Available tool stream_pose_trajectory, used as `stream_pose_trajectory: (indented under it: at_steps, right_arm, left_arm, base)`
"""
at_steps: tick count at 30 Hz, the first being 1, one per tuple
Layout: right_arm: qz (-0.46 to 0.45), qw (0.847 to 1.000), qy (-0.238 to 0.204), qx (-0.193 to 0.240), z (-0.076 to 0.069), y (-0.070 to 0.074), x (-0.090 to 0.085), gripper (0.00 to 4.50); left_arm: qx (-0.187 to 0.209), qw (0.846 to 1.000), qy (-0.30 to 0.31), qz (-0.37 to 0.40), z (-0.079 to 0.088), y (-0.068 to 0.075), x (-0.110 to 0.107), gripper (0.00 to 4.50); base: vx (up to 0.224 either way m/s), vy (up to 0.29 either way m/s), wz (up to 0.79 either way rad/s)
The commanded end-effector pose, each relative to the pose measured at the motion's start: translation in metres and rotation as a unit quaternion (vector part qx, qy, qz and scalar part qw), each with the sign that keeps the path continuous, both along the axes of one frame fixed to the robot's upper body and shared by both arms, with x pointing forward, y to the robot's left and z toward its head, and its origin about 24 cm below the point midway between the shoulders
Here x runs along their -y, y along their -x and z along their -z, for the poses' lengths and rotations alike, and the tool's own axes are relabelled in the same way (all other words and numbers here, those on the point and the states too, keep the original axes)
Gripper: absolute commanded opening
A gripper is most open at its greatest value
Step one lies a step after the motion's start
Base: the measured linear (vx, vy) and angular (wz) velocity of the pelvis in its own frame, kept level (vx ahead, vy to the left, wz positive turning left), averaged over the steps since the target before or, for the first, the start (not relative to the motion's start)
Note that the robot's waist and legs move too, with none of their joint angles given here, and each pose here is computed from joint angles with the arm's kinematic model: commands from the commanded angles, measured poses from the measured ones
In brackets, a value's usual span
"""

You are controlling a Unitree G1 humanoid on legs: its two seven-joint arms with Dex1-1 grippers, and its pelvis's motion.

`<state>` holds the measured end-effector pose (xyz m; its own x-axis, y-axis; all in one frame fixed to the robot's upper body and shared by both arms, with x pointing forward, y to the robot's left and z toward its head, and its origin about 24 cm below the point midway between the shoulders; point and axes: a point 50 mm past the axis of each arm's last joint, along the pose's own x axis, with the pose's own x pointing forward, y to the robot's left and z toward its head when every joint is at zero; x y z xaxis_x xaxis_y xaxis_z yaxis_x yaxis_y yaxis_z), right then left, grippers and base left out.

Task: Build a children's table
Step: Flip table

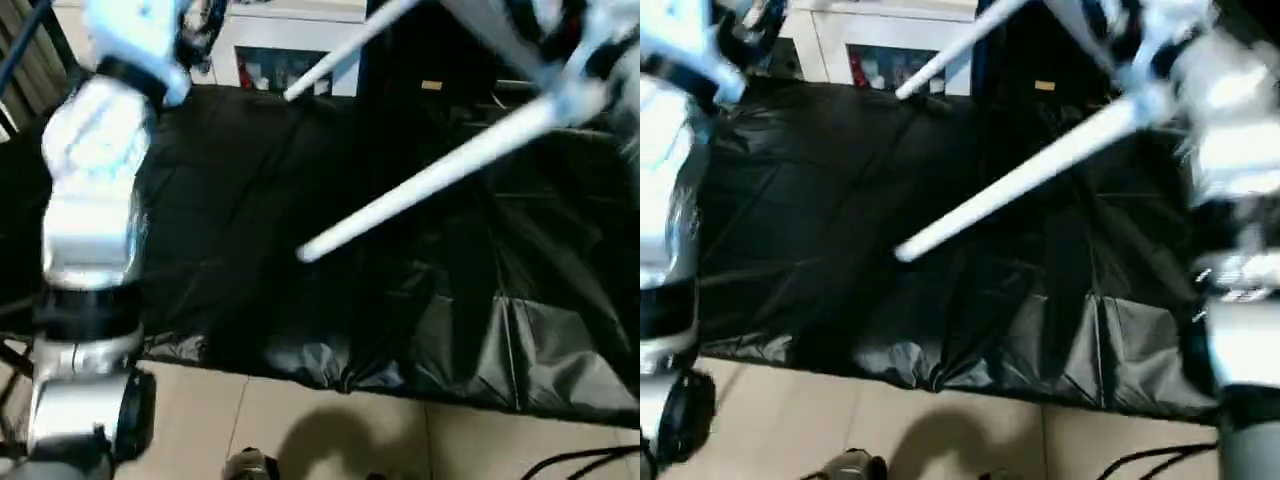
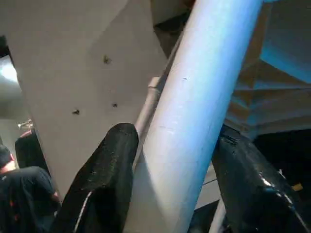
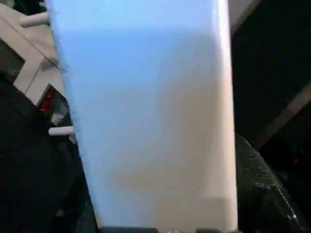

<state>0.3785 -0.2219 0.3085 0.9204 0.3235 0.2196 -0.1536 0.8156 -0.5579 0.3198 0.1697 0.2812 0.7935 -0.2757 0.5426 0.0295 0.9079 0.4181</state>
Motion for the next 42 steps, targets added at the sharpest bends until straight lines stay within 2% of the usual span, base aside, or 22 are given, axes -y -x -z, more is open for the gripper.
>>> stream_pose_trajectory:
  at_steps: [1, 3, 9, 13, 16, 19, 25, 30, 32, 37, 39, 42]
  right_arm:
    - [-0.020, 0.995, -0.073, 0.072, -0.043, 0.018, 0.021, 2.61]
    - [-0.040, 0.994, -0.077, 0.062, -0.041, 0.017, 0.016, 2.66]
    - [-0.101, 0.991, -0.080, 0.041, -0.030, 0.017, 0.004, 3.32]
    - [-0.153, 0.982, -0.089, 0.058, -0.033, 0.027, -0.002, 3.49]
    - [-0.189, 0.970, -0.122, 0.086, -0.039, 0.035, -0.003, 3.51]
    - [-0.242, 0.948, -0.171, 0.114, -0.046, 0.044, -0.004, 3.51]
    - [-0.263, 0.939, -0.182, 0.128, -0.048, 0.049, -0.001, 3.51]
    - [-0.253, 0.950, -0.151, 0.104, -0.040, 0.046, -0.004, 3.88]
    - [-0.253, 0.957, -0.114, 0.086, -0.031, 0.044, -0.010, 4.14]
    - [-0.210, 0.974, -0.016, 0.084, -0.019, 0.037, -0.023, 4.50]
    - [-0.221, 0.971, -0.029, 0.093, -0.019, 0.038, -0.027, 4.50]
    - [-0.267, 0.956, -0.065, 0.106, -0.024, 0.047, -0.031, 4.50]
  left_arm:
    - [-0.077, 0.989, 0.082, -0.092, 0.032, -0.010, -0.045, 2.29]
    - [-0.079, 0.989, 0.080, -0.093, 0.033, -0.010, -0.045, 2.27]
    - [-0.084, 0.990, 0.072, -0.085, 0.034, -0.012, -0.041, 2.10]
    - [-0.085, 0.991, 0.063, -0.083, 0.035, -0.013, -0.040, 2.09]
    - [-0.087, 0.991, 0.058, -0.081, 0.036, -0.014, -0.040, 2.06]
    - [-0.092, 0.991, 0.056, -0.079, 0.037, -0.015, -0.040, 2.06]
    - [-0.098, 0.990, 0.057, -0.078, 0.039, -0.016, -0.039, 2.06]
    - [-0.100, 0.990, 0.058, -0.082, 0.041, -0.016, -0.039, 2.06]
    - [-0.102, 0.990, 0.056, -0.084, 0.041, -0.016, -0.039, 2.06]
    - [-0.103, 0.990, 0.053, -0.085, 0.041, -0.015, -0.039, 1.87]
    - [-0.104, 0.990, 0.052, -0.085, 0.041, -0.015, -0.039, 1.84]
    - [-0.104, 0.990, 0.050, -0.086, 0.042, -0.015, -0.041, 1.76]
  base:
    - [0.000, 0.000, 0.00]
    - [0.000, 0.000, 0.00]
    - [0.000, 0.000, 0.00]
    - [0.000, 0.000, 0.00]
    - [0.000, 0.000, 0.00]
    - [0.000, 0.000, 0.00]
    - [0.000, 0.000, 0.00]
    - [0.000, 0.000, 0.00]
    - [0.000, 0.000, 0.00]
    - [0.000, 0.000, 0.00]
    - [0.000, 0.000, 0.00]
    - [0.000, 0.000, 0.00]
